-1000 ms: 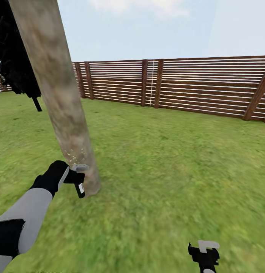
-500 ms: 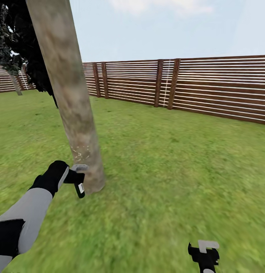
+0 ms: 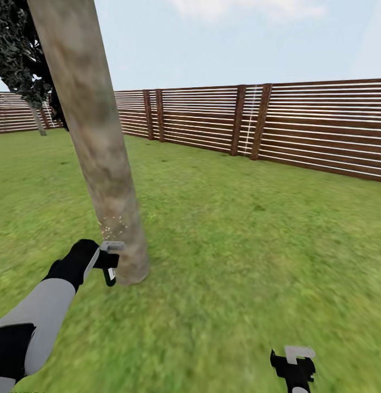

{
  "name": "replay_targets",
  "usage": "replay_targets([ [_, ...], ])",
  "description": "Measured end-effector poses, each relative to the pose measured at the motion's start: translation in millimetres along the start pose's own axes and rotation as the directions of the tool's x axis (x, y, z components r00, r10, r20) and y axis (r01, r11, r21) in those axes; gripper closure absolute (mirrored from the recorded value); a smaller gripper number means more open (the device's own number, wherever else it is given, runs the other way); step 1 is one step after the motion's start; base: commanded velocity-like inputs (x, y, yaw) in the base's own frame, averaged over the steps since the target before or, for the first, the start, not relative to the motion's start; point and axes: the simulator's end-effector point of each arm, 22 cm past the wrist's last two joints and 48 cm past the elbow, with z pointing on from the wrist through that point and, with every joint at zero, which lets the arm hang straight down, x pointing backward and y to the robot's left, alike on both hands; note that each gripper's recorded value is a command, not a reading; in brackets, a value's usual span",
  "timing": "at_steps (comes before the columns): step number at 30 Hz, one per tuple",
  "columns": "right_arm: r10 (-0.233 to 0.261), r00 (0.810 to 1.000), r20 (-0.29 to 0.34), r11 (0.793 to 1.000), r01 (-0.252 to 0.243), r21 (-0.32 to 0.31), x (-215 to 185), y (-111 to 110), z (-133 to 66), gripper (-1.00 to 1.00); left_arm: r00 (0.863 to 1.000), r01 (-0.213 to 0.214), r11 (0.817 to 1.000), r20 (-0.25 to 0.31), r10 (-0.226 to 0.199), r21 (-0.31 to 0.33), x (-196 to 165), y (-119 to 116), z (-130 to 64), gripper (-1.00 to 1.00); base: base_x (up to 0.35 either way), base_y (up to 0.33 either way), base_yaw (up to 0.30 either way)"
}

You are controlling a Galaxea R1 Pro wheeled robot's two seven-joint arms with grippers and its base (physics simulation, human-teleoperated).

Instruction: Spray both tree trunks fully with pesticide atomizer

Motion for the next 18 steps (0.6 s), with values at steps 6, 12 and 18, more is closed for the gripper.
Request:
replay_targets([
  [6,0.0,1.0,0.0,1.0,0.0,0.0,0.1,-0.1,0.1,-1.0,1.0,0.003,1.0,-0.031,-0.003,0.008,19.0,-4.0,8.7,1.0,0.175,-0.231,0.231],
  [12,-0.001,1.0,0.0,1.0,0.001,0.003,0.0,-2.1,0.6,-1.0,0.999,-0.004,0.999,-0.049,0.005,0.032,32.6,-23.8,14.8,1.0,0.113,-0.262,0.02],
  [18,-0.001,1.0,0.001,1.0,0.001,0.003,-0.3,-1.9,0.6,-1.0,0.999,0.012,0.999,-0.054,-0.01,0.03,33.9,-20.2,14.4,1.0,0.095,-0.268,0.0],
])
